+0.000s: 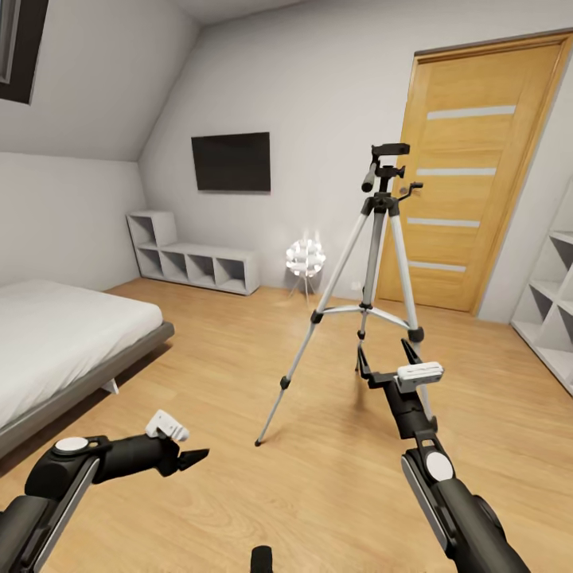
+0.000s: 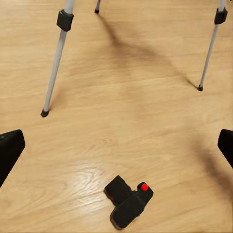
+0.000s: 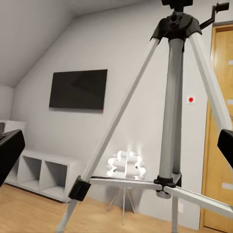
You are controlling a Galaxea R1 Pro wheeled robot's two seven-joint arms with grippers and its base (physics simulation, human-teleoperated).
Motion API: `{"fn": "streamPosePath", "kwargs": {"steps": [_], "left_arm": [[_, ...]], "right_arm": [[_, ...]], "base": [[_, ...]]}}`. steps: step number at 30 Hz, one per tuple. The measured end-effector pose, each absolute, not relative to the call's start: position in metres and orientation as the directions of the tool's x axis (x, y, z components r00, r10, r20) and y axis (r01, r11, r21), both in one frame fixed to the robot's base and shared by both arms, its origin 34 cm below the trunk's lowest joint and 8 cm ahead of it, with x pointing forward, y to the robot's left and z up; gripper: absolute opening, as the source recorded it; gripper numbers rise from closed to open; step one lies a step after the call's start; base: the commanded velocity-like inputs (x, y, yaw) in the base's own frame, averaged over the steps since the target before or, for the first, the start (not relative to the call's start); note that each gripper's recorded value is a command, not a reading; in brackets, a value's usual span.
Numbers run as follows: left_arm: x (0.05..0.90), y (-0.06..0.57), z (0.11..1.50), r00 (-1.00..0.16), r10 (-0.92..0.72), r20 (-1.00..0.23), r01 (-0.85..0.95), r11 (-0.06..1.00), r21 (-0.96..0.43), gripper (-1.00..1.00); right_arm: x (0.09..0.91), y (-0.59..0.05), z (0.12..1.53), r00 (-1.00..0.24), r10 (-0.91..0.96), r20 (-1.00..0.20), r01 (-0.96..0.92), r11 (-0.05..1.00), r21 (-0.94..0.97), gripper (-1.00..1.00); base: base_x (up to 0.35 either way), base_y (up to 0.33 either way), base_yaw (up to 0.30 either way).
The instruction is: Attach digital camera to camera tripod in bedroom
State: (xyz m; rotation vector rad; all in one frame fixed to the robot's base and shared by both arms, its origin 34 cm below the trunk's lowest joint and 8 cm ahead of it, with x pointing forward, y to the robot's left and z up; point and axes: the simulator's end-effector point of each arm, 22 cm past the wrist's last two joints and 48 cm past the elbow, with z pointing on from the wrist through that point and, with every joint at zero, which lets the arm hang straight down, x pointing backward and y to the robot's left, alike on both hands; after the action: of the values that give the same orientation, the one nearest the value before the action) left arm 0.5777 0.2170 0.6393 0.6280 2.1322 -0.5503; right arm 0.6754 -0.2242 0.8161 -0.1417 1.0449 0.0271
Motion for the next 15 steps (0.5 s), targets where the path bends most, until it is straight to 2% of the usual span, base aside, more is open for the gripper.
{"fn": "streamPosePath", "kwargs": {"steps": [8, 15], "left_arm": [[0.580, 0.205, 0.647, -0.337, 0.291, -0.896, 0.710, 0.704, -0.039, 1.00], [0.565, 0.191, 0.636, -0.287, 0.299, -0.910, 0.773, 0.633, -0.037, 1.00]], "right_arm": [[0.671, -0.220, 0.798, 0.502, -0.044, -0.864, -0.098, 0.989, -0.108, 1.00], [0.667, -0.220, 0.782, 0.501, -0.044, -0.864, -0.099, 0.989, -0.108, 1.00]], "base": [[0.000, 0.000, 0.000], [0.000, 0.000, 0.000]]}}
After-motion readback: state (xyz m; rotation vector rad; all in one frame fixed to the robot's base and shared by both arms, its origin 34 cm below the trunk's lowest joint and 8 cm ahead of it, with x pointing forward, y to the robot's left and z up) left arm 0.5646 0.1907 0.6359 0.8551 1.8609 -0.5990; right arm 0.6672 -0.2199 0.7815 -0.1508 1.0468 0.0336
